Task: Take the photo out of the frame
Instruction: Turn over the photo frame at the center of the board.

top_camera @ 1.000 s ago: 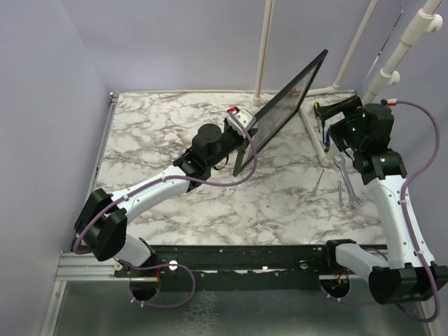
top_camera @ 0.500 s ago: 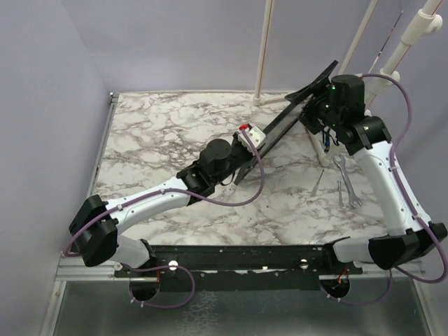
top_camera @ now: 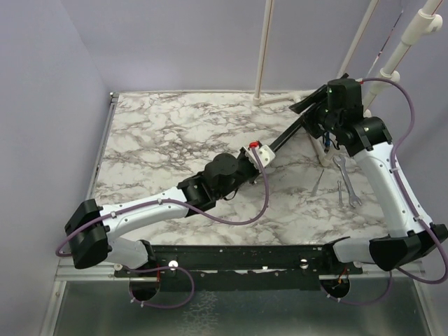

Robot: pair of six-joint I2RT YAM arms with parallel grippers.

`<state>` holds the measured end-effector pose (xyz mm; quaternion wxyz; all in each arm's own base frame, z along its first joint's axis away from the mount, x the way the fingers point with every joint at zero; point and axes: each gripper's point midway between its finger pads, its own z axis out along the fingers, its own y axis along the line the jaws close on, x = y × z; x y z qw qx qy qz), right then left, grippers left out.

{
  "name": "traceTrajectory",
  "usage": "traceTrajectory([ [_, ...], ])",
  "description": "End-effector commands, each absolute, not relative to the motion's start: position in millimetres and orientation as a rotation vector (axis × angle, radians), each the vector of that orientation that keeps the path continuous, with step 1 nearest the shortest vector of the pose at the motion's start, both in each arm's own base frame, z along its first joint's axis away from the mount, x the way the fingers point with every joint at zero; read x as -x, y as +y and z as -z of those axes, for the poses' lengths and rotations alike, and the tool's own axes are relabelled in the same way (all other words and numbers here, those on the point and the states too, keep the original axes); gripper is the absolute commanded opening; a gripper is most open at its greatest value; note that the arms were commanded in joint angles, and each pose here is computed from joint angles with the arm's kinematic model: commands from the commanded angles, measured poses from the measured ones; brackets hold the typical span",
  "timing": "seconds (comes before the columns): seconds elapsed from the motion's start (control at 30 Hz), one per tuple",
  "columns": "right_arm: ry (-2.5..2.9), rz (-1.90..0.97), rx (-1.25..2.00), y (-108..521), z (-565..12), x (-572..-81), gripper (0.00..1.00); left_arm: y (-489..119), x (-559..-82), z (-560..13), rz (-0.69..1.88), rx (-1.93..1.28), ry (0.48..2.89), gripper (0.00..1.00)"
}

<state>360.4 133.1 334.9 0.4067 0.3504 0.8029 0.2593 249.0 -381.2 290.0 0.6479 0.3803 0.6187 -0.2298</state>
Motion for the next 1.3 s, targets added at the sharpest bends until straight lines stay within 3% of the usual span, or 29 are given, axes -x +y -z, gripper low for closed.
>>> traceTrajectory([
  [0.0,2.054,-0.557,-0.862,118.5,-328.6,-343.0,0.65,-381.2,-226.8,-286.1,0.564,-0.908,1.442,0.01],
  [0.2,2.111,-0.482,-0.815,110.2,-319.6,-328.1,0.55,-384.3,-215.5,-279.2,0.585,-0.931,1.453,0.05],
  [0.33,2.16,-0.449,-0.804,107.7,-307.1,-319.0,0.48,-387.3,-209.6,-274.5,0.597,-0.954,1.46,0.14],
  [0.47,2.179,-0.405,-0.803,100.7,-300.1,-310.1,0.44,-386.0,-204.6,-271.7,0.604,-0.981,1.468,0.34],
  [0.6,2.194,-0.375,-0.794,95.1,-294.1,-300.4,0.37,-386.8,-192.9,-279.3,0.673,-1.0,1.45,0.65],
  [0.7,2.199,-0.35,-0.796,89.9,-287.8,-293.7,0.35,-387.9,-180.8,-289.3,0.754,-1.004,1.433,0.76],
  [0.97,2.208,-0.389,-0.78,91.3,-269.9,-279.3,0.24,-379.5,-151.3,-330.2,0.972,-0.949,1.4,0.85],
  [1.27,2.201,-0.641,-0.676,122.9,-238.6,-271.5,0.13,-335.8,-210.1,-359.2,1.014,-0.643,1.607,0.88],
])
